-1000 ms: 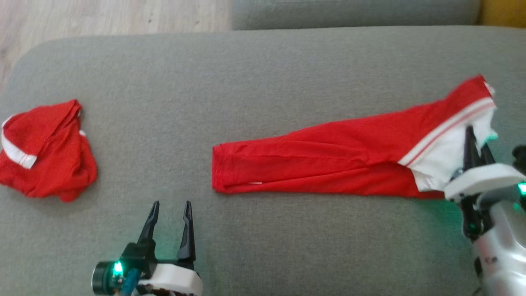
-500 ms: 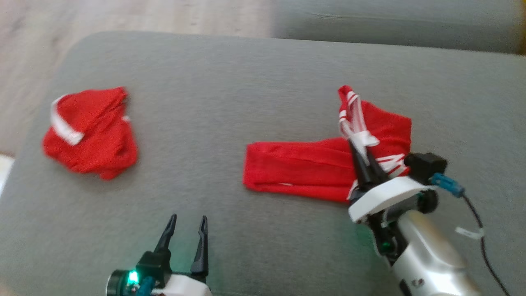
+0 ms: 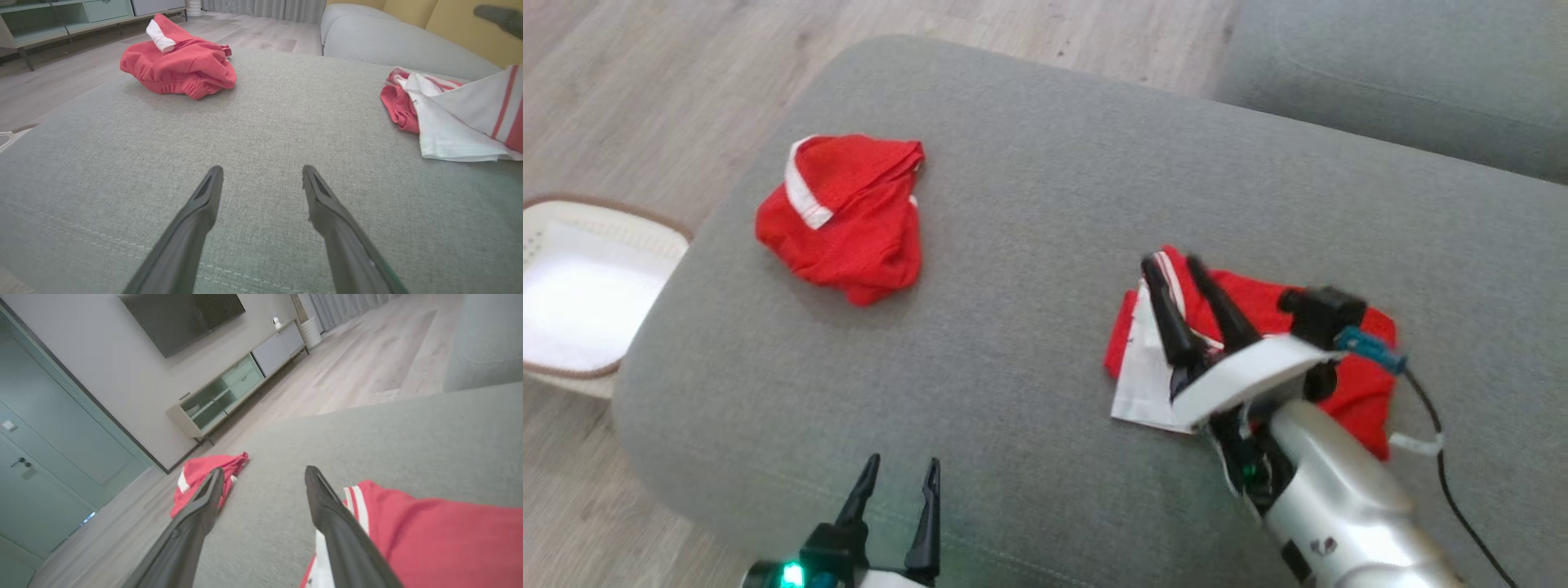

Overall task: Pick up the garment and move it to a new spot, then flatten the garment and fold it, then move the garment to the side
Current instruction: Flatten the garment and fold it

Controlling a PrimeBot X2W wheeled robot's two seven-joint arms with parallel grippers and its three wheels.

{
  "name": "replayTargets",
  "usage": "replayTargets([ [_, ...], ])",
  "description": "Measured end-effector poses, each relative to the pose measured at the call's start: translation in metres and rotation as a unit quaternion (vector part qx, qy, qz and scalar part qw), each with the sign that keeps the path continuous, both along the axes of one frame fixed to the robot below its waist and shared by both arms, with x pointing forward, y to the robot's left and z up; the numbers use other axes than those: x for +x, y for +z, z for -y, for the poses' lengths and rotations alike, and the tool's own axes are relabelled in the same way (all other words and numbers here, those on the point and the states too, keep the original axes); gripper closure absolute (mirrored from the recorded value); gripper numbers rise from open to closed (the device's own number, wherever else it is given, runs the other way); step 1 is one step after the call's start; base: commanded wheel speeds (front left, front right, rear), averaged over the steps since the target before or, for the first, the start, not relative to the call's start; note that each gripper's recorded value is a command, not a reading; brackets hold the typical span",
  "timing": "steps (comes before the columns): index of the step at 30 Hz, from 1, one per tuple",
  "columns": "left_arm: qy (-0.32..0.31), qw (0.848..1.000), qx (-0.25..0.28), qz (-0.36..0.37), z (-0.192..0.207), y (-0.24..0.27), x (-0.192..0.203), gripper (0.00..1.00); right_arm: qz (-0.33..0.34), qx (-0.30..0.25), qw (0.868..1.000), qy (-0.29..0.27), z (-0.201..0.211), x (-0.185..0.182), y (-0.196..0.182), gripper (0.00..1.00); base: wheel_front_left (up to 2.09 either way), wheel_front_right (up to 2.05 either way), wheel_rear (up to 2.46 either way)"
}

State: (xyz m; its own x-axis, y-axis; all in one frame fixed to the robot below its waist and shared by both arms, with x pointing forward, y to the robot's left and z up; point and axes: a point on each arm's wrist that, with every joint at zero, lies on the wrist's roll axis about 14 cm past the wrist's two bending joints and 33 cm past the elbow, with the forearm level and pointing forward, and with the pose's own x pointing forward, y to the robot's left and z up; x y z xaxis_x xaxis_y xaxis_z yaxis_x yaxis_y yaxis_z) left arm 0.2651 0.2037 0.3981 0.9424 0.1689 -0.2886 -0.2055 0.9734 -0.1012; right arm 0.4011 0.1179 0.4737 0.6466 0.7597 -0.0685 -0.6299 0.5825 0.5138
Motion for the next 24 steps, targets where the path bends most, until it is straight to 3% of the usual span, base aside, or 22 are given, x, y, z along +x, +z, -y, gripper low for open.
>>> replayTargets([
  [3, -0.004, 1.0, 0.002, 0.01, 0.001, 0.005, 0.008, 0.0, 0.034, 0.028, 0.998, -0.033, 0.013, 0.016, 0.028, 0.0, 0.0, 0.0, 0.0],
  [6, -0.02, 1.0, 0.007, 0.023, 0.007, 0.013, 0.022, 0.0, 0.072, 0.021, 0.993, -0.096, 0.053, 0.038, 0.042, 0.0, 0.0, 0.0, 0.0],
  [15, -0.073, 0.996, 0.016, 0.053, 0.033, 0.03, 0.063, 0.0, 0.058, -0.083, 0.958, -0.268, 0.195, 0.029, -0.01, 0.0, 0.0, 0.0, 0.0],
  [24, -0.095, 0.993, 0.035, 0.064, 0.044, 0.036, 0.078, 0.0, 0.045, -0.139, 0.932, -0.331, 0.258, -0.009, -0.03, 0.0, 0.0, 0.0, 0.0],
])
